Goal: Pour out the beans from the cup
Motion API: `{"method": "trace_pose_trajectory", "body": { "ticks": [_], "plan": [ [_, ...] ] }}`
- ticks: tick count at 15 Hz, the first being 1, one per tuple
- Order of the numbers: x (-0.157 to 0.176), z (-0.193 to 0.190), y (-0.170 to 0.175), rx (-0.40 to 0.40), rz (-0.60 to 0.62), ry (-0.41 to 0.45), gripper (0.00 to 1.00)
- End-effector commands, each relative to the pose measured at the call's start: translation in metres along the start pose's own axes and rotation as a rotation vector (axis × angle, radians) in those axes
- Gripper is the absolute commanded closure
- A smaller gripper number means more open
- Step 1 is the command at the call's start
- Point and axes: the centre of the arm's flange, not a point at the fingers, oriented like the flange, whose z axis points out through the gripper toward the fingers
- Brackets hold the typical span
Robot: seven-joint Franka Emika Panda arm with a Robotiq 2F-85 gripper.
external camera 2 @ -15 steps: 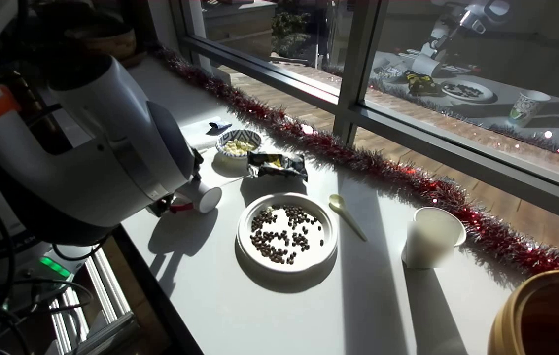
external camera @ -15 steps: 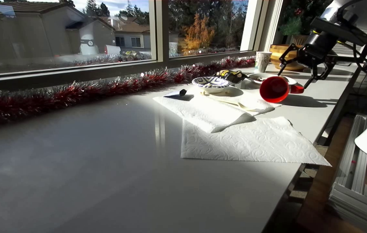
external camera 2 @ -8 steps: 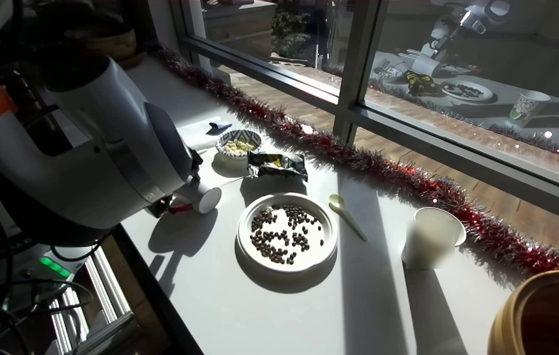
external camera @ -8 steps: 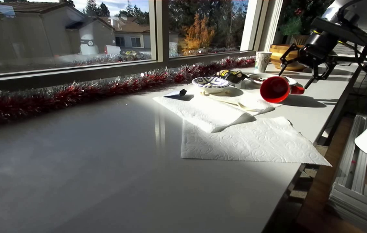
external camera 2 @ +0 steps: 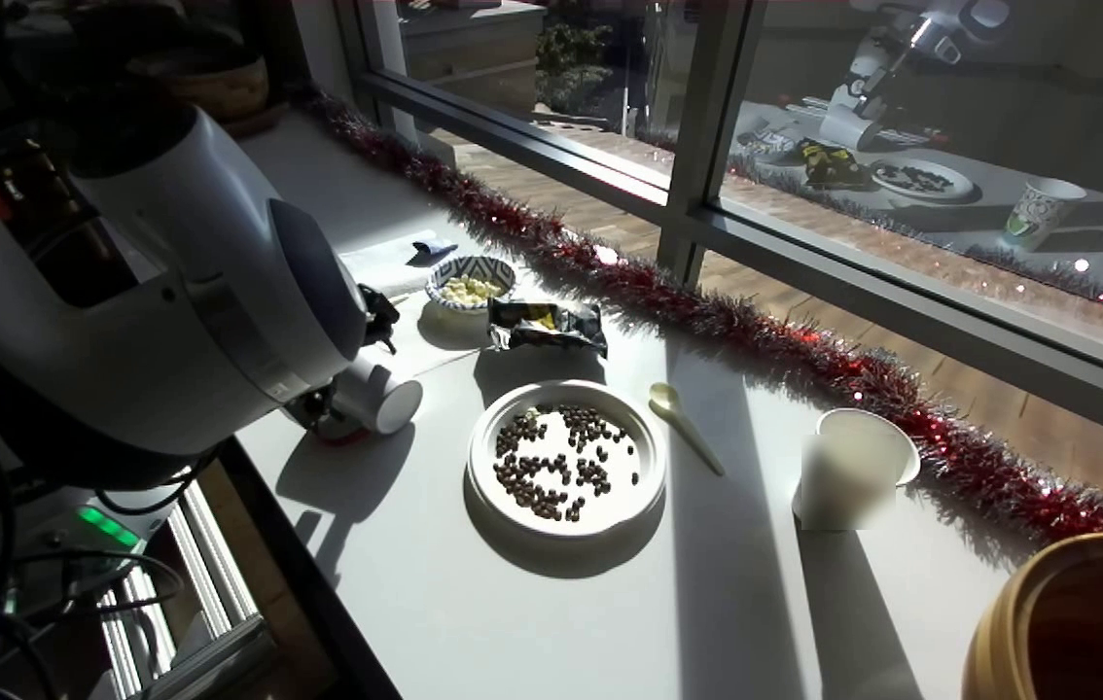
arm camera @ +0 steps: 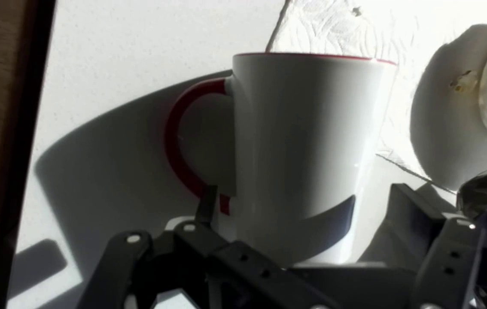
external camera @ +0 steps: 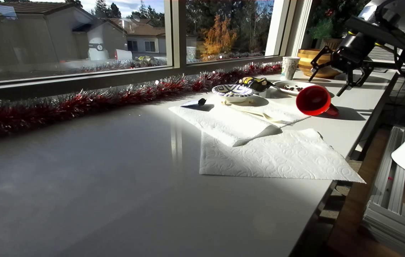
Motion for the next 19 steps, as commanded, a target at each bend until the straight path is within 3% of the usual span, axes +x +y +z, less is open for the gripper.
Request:
{"method": "trace_pose_trajectory", "body": {
  "ticks": [1, 4, 8, 12, 13, 19],
  "plan": [
    [-0.014, -0.021, -0.002, 0.001, 0.036, 0.030, 0.00],
    [-0.027, -0.035, 0.001, -0.019, 0.009, 0.058, 0.00],
    [-0.042, -0.047, 0.001, -0.065, -0.120, 0.161, 0.00],
    [-0.033, -0.047, -0.006, -0.018, -0.295, 0.290, 0.00],
    [0.004, -0.015, 0.004, -0.055, -0.240, 0.216, 0.00],
    [0.003, -0.015, 0.004, -0.056, -0.250, 0.217, 0.00]
  ]
}}
